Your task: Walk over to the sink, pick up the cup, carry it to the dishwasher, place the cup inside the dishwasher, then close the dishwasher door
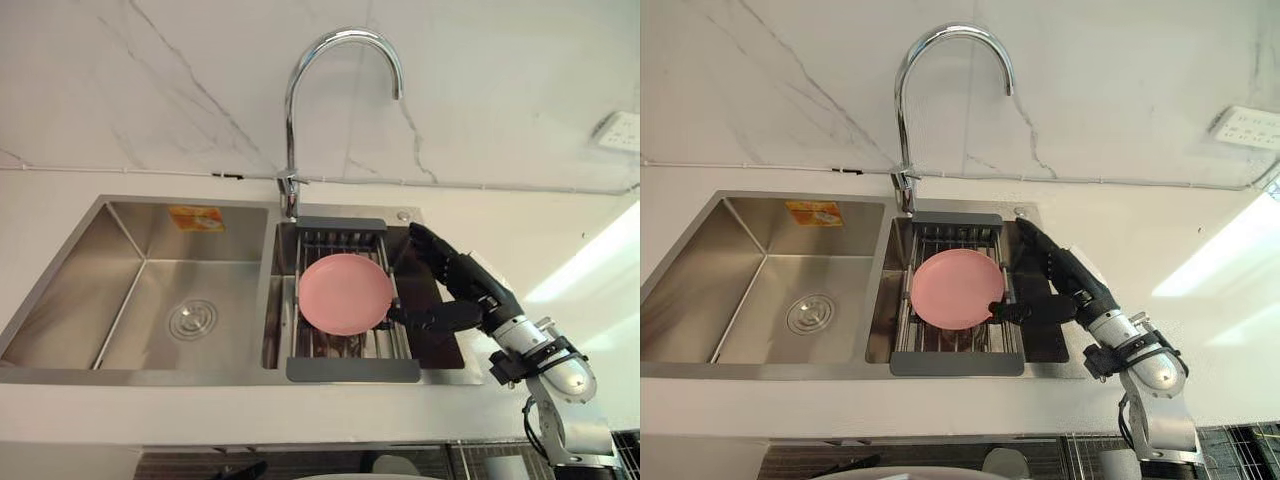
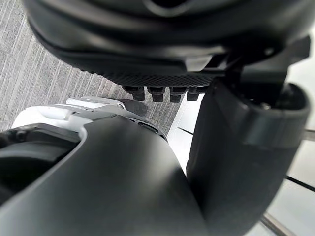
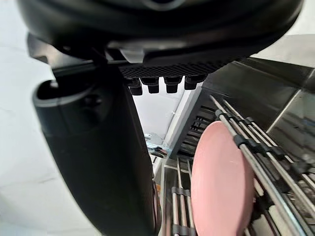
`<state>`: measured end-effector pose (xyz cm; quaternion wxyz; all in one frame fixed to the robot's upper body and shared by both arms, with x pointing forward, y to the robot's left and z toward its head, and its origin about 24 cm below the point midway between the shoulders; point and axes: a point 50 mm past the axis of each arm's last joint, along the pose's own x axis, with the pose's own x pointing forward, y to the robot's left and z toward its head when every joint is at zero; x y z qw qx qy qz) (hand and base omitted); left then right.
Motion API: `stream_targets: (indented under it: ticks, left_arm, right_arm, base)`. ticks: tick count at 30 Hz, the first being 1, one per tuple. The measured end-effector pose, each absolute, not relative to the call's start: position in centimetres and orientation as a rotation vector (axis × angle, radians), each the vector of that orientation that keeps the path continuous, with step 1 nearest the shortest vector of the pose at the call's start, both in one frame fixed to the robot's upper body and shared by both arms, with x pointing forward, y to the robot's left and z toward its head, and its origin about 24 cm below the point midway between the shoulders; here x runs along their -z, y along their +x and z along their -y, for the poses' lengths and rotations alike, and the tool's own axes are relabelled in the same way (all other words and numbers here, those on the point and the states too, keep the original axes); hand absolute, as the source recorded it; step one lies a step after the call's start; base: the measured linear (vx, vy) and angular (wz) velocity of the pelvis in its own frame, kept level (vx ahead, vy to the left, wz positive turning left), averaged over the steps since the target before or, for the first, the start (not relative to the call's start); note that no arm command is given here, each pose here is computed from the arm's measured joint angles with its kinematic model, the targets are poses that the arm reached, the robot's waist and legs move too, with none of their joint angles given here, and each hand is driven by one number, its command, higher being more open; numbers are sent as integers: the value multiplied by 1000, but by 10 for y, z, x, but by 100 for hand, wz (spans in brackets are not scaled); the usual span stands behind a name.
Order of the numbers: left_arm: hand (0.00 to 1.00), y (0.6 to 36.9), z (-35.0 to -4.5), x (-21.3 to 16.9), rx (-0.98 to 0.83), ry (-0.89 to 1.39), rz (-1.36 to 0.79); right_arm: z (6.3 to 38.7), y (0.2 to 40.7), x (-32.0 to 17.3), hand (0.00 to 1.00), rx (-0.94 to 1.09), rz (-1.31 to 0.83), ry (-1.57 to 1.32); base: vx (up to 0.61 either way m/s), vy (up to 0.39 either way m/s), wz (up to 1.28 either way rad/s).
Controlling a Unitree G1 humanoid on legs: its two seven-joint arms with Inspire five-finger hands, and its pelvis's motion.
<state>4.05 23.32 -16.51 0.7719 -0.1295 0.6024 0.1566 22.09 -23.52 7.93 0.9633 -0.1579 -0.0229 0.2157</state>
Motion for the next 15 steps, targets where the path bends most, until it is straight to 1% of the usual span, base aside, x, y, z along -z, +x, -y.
stream_targets:
  ticks: [3, 5, 8, 15]
  left_arm:
    - [100, 41, -233, 165, -328, -269, -1311]
    - [100, 41, -233, 165, -327, -269, -1317]
    - [100, 41, -233, 165, -326, -270, -1320]
    - [100, 41, -233, 165, -325, -271, -1320]
  right_arm:
    - [233, 221, -79, 100, -473, 32, -391]
    - [232, 221, -80, 100, -474, 53, -546]
    - [231, 222, -84, 100, -458, 79, -633]
    - [228, 225, -86, 100, -393, 116, -719]
  base:
    - [0, 0, 0]
    - [0, 0, 0]
    - [0, 0, 0]
    - [0, 0, 0]
